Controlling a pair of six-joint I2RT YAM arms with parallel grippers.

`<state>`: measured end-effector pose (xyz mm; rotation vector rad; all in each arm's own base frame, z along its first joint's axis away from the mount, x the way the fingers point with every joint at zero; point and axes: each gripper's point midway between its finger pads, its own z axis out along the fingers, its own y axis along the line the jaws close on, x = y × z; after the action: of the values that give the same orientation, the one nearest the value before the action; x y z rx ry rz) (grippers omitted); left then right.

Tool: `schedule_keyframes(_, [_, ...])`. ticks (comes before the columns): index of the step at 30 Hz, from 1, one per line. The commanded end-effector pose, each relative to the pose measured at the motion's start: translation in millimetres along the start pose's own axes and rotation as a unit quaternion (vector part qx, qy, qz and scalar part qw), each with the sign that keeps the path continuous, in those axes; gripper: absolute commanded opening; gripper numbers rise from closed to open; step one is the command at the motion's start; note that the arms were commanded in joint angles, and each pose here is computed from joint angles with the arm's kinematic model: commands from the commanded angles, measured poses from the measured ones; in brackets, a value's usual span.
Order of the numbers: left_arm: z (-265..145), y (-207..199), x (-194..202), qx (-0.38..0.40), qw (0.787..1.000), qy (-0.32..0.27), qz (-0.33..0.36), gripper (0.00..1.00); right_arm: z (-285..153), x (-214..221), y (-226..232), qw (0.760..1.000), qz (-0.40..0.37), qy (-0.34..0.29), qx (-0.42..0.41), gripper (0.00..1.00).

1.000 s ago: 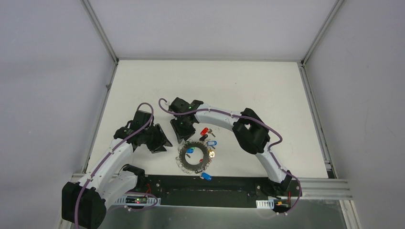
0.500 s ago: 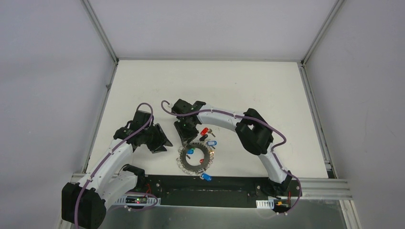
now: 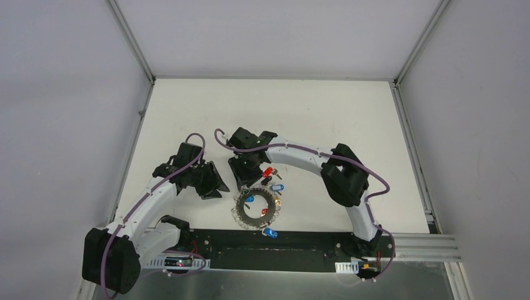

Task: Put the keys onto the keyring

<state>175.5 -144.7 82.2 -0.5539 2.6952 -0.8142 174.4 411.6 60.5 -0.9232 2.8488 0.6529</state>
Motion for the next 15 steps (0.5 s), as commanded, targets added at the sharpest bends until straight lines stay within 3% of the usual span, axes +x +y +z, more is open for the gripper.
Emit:
schedule_keyframes(1, [-5, -16, -10, 0.028, 0.999, -0.013, 0.021, 0.41, -17, -11, 20, 0.999, -0.003, -0.029, -0.030, 0.39])
schedule_keyframes(7, [-4, -13, -7, 0.028, 0.999, -0.013, 0.017, 0.41, -7, -9, 14, 1.000, 0.017, -0.016, -0.017, 0.31])
schedule_keyframes(15, [-2, -11, -6, 0.030, 0.999, -0.013, 0.015, 0.41, 7, -7, 7, 1.000, 0.026, -0.001, -0.001, 0.31])
